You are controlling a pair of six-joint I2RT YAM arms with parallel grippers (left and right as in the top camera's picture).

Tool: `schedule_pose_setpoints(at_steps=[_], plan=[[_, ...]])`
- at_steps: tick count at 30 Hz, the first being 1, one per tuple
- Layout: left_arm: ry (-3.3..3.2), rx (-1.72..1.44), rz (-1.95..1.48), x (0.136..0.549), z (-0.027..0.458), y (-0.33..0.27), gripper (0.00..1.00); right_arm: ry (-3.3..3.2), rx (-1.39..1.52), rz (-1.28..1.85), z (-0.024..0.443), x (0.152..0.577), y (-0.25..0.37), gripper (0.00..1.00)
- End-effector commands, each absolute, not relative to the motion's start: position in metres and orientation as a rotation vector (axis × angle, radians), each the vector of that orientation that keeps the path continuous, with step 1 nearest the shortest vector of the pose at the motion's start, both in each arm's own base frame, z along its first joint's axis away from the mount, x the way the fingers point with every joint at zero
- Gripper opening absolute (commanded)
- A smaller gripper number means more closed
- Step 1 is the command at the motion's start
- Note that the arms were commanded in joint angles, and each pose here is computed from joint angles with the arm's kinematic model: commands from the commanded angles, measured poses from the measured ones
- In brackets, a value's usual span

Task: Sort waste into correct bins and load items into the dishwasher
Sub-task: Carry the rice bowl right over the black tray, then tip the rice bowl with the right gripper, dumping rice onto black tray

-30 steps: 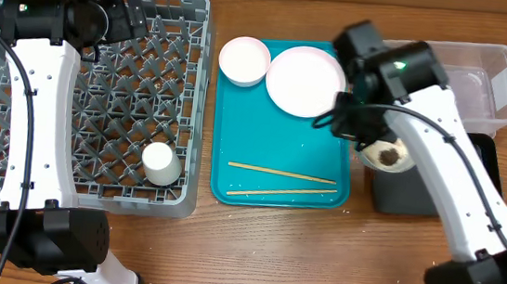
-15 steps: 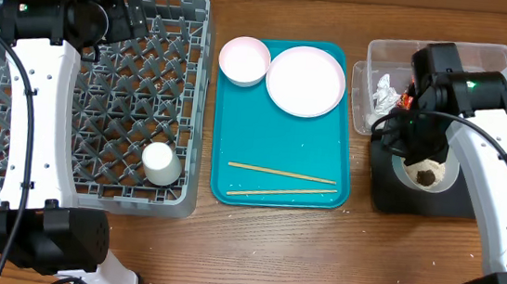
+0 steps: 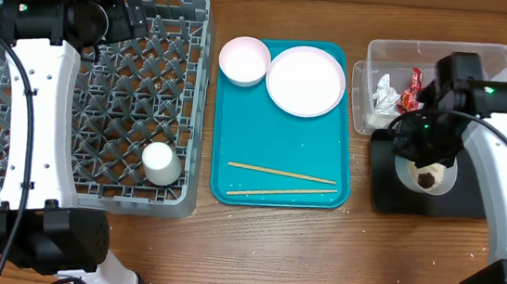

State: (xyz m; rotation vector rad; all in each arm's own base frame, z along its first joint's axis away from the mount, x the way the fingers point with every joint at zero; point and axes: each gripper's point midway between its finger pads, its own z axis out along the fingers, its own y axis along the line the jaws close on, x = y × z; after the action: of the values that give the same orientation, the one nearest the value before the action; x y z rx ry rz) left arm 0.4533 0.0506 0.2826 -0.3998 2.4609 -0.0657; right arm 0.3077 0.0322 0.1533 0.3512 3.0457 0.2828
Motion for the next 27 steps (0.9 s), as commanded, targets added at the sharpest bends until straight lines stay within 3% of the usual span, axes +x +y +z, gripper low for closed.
schedule_pose_setpoints(at_steps=[1, 14, 27], plan=[[2.466, -0.422, -0.063, 0.455, 0.279, 0.053, 1.00, 3.004, 0.278, 0.421, 0.163, 0.308, 0.035, 0.04], [2.466, -0.421, -0.064, 0.455, 0.279, 0.053, 1.00, 2.878, 0.158, 0.778, 0.146, 0.316, 0.039, 0.04], [2.466, -0.422, -0.063, 0.455, 0.279, 0.053, 1.00, 2.454, 0.133, 1.210, 0.163, 0.331, 0.016, 0.04]])
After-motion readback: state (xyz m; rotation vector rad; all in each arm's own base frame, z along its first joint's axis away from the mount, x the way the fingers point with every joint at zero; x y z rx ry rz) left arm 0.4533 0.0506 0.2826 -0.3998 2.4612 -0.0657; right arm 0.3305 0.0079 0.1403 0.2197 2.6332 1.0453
